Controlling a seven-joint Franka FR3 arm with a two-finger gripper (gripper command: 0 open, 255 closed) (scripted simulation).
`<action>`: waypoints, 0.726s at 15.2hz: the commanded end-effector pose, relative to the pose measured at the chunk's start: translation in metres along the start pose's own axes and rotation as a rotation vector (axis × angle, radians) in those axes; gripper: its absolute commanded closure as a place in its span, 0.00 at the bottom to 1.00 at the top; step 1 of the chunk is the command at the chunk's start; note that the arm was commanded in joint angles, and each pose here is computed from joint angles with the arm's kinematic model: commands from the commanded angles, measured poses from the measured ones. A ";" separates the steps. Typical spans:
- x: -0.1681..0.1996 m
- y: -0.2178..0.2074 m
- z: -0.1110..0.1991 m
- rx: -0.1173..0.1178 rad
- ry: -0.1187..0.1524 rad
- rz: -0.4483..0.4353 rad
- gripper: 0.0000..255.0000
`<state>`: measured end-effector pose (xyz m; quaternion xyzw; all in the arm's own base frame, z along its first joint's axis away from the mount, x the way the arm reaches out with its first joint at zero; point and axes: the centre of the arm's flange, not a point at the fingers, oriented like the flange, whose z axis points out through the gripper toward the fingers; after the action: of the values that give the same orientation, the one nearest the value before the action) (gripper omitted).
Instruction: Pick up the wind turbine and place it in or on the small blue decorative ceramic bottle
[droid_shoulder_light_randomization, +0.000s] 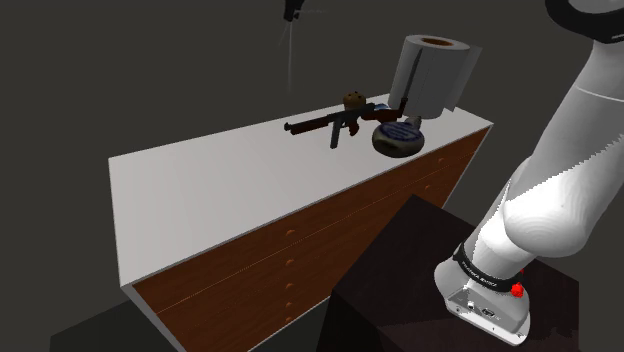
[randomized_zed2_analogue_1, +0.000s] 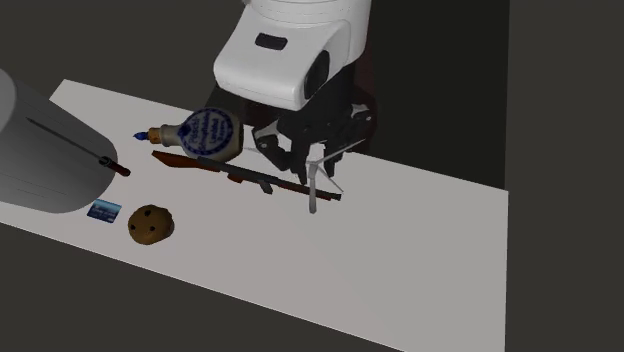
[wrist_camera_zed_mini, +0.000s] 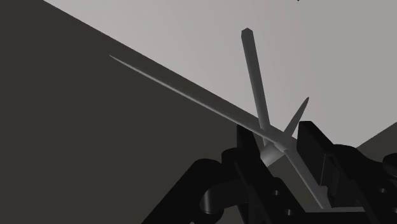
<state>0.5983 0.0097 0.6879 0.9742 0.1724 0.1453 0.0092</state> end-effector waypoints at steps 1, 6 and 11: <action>0.003 0.001 -0.011 0.000 0.000 0.000 1.00; -0.050 0.034 -0.034 0.000 0.000 0.000 1.00; -0.102 0.067 -0.057 0.000 0.000 0.000 1.00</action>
<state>0.5220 -0.0787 0.7141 0.9743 0.1719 0.1451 0.0094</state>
